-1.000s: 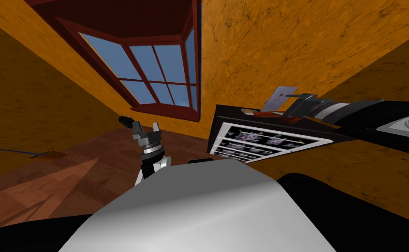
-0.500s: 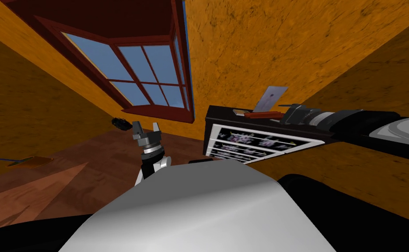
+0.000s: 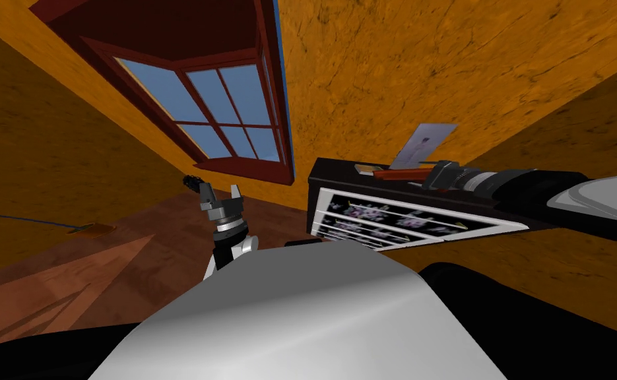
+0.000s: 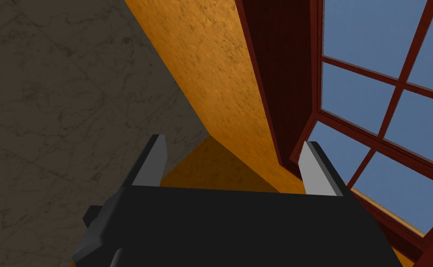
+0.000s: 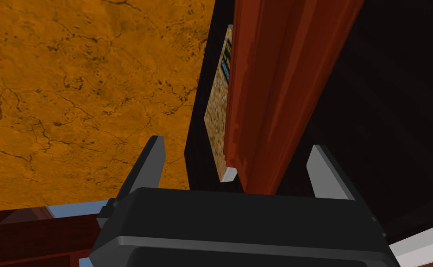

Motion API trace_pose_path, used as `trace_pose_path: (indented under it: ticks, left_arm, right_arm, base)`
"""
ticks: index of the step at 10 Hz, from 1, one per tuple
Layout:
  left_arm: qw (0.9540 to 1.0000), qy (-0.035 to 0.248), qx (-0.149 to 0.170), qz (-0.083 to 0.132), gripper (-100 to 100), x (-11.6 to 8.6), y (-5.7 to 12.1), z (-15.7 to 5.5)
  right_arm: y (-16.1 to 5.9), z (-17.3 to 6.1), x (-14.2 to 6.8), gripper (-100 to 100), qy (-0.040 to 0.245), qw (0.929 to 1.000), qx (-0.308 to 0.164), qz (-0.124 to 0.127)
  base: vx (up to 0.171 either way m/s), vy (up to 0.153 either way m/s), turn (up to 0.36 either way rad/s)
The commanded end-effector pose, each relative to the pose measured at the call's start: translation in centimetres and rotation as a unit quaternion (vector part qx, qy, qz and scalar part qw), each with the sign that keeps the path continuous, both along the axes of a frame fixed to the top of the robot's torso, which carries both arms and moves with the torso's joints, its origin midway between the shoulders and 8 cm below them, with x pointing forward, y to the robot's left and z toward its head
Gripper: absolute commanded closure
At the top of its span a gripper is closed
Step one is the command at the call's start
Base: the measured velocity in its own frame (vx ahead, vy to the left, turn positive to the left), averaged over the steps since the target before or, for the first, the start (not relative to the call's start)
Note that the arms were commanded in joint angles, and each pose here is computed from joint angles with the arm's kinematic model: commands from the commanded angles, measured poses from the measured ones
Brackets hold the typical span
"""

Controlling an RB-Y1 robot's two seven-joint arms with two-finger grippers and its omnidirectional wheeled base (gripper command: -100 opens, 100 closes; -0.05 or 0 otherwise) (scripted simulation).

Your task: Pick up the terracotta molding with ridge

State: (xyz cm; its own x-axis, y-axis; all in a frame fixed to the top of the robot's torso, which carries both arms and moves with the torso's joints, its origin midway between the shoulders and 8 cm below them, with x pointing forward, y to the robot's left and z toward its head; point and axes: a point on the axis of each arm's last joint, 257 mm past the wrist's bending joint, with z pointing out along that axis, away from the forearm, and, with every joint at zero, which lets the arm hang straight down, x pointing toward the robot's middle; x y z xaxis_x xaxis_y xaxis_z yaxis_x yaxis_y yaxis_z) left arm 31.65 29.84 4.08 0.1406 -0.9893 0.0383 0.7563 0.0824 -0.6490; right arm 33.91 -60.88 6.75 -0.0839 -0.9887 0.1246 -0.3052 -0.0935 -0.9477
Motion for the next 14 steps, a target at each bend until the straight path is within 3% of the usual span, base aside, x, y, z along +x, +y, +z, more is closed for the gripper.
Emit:
trace_pose_path:
  ticks: [1,7,8,9,13,14]
  left_arm:
    - [1.0,0.0,0.0,0.0,0,0.0,0.0,0.0]
    - [1.0,0.0,0.0,0.0,0,0.0,0.0,0.0]
    - [1.0,0.0,0.0,0.0,0,0.0,0.0,0.0]
    - [1.0,0.0,0.0,0.0,0,0.0,0.0,0.0]
    - [1.0,0.0,0.0,0.0,0,0.0,0.0,0.0]
    - [1.0,0.0,0.0,0.0,0,0.0,0.0,0.0]
  right_arm:
    - [-2.2,0.1,-0.7,-100,0.0,0.9997,0.0,-0.024]
    - [-6.2,0.0,-1.6,-100,0.001,0.9977,-0.003,-0.068]
    - [-5.7,0.1,-1.4,-100,0.001,0.9981,-0.002,-0.062]
    - [-5.8,0.1,-1.4,100,0.001,0.998,-0.002,-0.063]
    - [-5.8,0.0,-1.5,100,0.002,0.998,-0.002,-0.063]
    - [-5.8,0.0,-1.5,0,0.002,0.998,-0.001,-0.063]
  base:
    - [-0.095,0.033,0.356]
    - [-0.067,0.025,0.145]
    - [-0.027,0.012,0.047]
    - [-0.005,0.003,-0.013]
    - [0.0,0.0,0.0]
    - [0.0,0.0,0.0]
